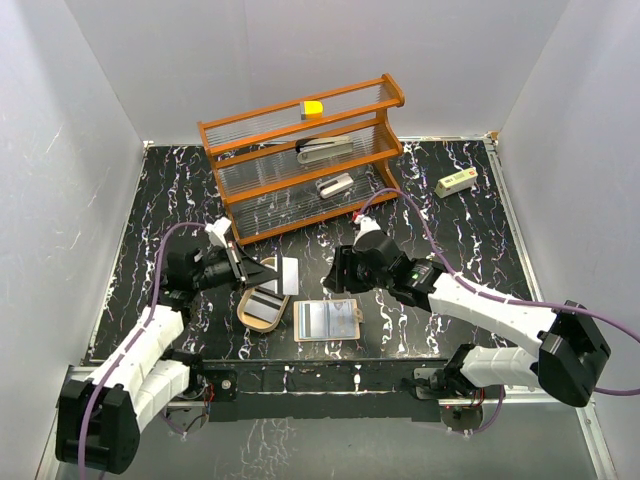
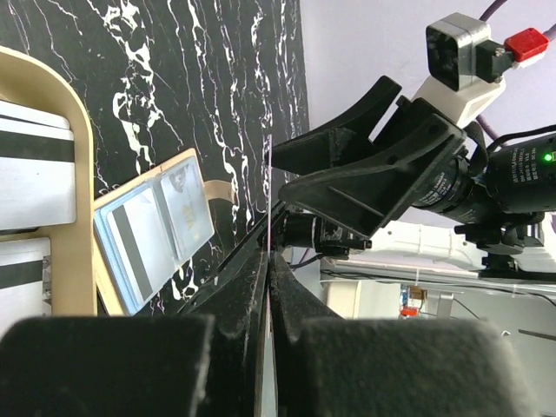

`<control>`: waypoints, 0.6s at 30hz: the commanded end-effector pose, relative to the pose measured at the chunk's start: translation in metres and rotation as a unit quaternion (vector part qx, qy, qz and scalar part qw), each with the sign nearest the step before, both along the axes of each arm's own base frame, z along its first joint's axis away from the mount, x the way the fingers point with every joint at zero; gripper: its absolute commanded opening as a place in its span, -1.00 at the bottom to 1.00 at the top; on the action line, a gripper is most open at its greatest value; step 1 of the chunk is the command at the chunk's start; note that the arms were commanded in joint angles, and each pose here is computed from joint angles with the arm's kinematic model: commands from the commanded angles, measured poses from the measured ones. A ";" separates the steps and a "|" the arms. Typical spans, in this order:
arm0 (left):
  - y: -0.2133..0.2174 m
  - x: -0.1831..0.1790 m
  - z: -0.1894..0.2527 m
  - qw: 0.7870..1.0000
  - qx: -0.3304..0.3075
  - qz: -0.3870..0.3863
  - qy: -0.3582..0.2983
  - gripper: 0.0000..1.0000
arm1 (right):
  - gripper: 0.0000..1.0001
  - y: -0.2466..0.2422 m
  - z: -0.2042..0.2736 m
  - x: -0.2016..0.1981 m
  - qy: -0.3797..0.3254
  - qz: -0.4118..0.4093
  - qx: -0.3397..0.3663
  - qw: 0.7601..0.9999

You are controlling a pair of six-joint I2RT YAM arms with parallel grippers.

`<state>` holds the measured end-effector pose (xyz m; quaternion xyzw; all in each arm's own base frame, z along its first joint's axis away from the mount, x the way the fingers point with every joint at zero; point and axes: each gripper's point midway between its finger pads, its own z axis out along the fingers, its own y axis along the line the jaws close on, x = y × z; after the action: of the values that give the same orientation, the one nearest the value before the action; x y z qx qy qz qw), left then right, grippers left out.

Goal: Put the credit cards into the card holder
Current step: Insert the credit card into the card holder.

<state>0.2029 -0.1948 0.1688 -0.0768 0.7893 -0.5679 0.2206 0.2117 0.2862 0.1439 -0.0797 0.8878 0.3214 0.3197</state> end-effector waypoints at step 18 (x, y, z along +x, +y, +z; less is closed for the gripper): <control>-0.050 -0.017 -0.024 0.995 0.079 0.003 0.052 -1.00 | -0.03 -0.069 -0.052 -0.021 0.064 -0.078 -0.137 0.985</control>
<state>0.1863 -0.2341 0.1404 -0.0889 0.8400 -0.5041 0.1800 0.1862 0.2231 0.0881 -0.0450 0.9479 0.1820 0.2575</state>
